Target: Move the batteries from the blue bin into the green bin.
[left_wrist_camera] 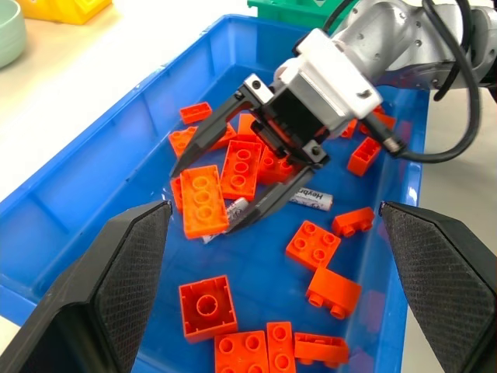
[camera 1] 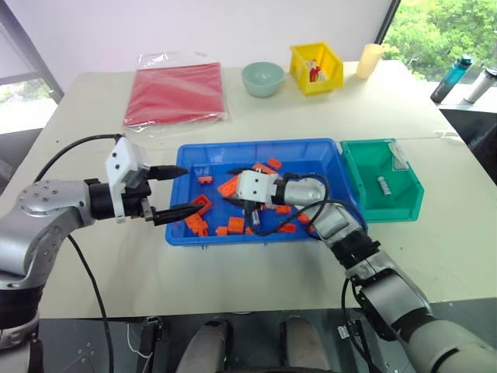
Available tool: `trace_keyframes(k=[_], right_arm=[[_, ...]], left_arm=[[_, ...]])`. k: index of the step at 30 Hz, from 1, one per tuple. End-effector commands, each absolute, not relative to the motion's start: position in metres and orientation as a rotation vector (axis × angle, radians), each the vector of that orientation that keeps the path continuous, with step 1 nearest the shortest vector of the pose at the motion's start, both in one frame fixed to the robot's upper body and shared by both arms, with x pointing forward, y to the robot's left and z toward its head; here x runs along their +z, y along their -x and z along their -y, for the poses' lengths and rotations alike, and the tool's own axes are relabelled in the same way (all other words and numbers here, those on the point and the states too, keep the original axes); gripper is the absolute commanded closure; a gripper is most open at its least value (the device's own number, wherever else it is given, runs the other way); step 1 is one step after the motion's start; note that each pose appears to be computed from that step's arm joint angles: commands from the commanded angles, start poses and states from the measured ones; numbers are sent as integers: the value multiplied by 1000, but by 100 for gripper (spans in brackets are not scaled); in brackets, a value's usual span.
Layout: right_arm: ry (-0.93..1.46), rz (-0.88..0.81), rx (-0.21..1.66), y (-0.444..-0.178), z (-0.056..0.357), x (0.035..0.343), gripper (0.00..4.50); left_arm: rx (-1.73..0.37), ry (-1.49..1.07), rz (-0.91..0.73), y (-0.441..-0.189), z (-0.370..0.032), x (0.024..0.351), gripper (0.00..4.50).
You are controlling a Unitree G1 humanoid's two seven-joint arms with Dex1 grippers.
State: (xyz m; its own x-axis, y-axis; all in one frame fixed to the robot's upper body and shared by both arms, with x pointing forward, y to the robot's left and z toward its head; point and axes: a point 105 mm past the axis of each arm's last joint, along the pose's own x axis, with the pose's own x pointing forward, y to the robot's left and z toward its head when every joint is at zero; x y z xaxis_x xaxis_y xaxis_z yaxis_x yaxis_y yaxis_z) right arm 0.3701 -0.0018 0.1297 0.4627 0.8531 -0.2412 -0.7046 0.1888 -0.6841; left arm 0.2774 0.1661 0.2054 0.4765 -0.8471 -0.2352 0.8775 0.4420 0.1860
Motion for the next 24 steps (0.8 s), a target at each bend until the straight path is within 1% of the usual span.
trace_keyframes(k=[1, 2, 4, 6, 11, 15, 18, 19, 22, 23, 24], right_arm=[[790, 256, 1089, -373, -5, 139, 213], [777, 257, 1088, -374, -6, 141, 264], [758, 254, 1082, -377, -10, 145, 353], [773, 256, 1044, -384, -11, 149, 449], [665, 229, 1051, -388, -11, 166, 449], [608, 170, 1117, -375, -2, 176, 449], [534, 50, 1147, -362, 9, 177, 449], [528, 11, 1153, -357, 11, 175, 425], [546, -96, 1144, -349, 15, 163, 325], [549, -111, 1141, -348, 16, 161, 270], [535, -143, 1143, -346, 15, 158, 229]], left_arm=[[-1065, -331, -76, -275, -166, 217, 0], [-1063, -331, -76, -275, -166, 217, 0], [-1061, -331, -76, -275, -166, 217, 0], [-1061, -330, -73, -275, -165, 217, 0], [-1062, -329, -68, -276, -163, 218, 0], [-1065, -329, -70, -275, -163, 218, 0], [-1073, -329, -82, -273, -165, 216, 0], [-1077, -330, -88, -273, -166, 215, 0], [-1084, -333, -94, -274, -166, 213, 0], [-1085, -333, -93, -275, -166, 213, 0], [-1087, -332, -91, -276, -166, 213, 0]])
